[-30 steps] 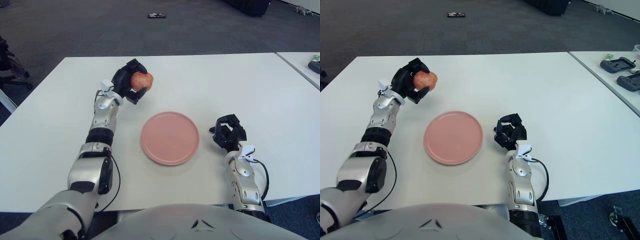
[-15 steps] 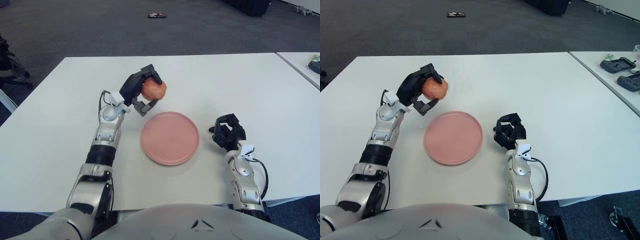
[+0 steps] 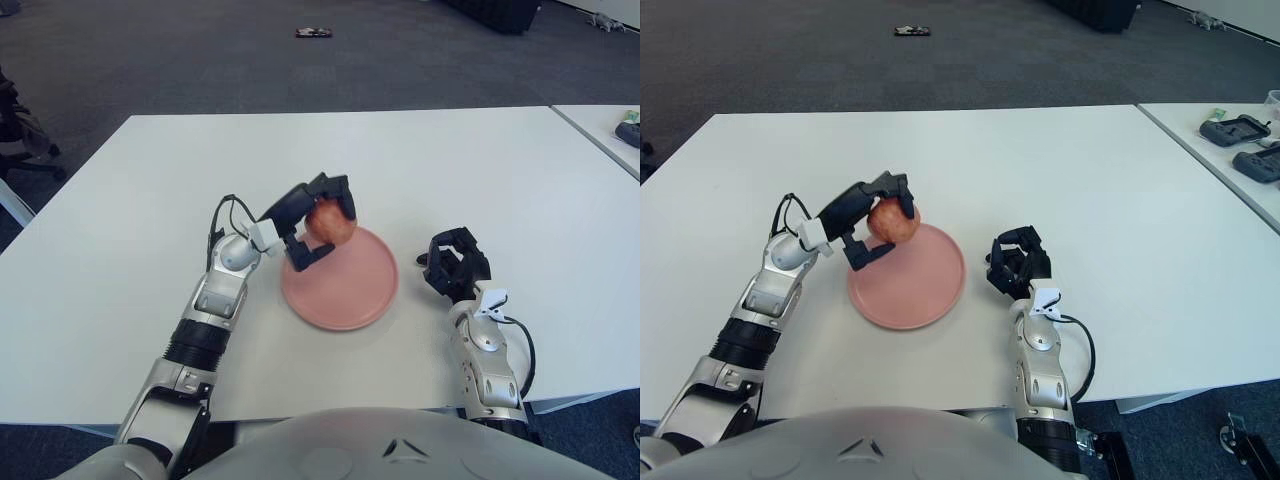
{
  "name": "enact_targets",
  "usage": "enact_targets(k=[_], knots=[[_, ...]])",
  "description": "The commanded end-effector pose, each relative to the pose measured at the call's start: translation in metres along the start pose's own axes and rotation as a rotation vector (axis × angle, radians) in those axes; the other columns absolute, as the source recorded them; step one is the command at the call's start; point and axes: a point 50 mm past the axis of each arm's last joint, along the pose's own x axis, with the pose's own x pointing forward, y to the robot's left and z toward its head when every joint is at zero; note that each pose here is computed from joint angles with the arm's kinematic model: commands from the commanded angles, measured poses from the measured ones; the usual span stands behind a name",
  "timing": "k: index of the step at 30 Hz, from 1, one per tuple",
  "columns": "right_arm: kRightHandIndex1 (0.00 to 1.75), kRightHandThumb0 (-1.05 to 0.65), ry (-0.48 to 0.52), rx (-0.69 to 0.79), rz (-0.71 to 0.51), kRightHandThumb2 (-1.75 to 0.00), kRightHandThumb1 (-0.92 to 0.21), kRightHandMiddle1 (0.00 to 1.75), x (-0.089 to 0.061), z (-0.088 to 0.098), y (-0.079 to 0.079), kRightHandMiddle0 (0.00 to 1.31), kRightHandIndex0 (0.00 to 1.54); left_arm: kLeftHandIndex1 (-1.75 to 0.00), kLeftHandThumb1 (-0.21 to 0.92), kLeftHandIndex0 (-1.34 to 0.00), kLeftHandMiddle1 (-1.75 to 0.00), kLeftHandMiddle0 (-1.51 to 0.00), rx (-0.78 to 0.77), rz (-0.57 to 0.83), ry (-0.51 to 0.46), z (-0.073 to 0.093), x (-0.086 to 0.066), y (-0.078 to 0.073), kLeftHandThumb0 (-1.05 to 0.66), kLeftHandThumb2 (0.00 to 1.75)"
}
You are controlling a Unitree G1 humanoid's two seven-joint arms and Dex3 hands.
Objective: Put the apple into the plate.
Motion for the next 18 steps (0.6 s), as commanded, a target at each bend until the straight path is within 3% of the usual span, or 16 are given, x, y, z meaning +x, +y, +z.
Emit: enact_targets(k=[1,18], knots=[[1.43,-0.40,-0.020,0.002,0.004,-0.98,-0.59,1.75,0.002,0.003,0.001,0.39,0.57,-1.75,-0.11,-0.70,-1.60,-0.98,0.047,-0.064,-0.013,-0.002,0.000,-0.005,0.00,1.75],[1.44,-0.40,-0.017,0.005,-0.005,-1.01,-0.57,1.75,0.003,0.003,0.002,0.41,0.59,-1.75,-0.12,-0.71,-1.56,-1.00,0.245,-0.238,-0.018,-0.010,-0.009,-0.037,0.00,1.74]])
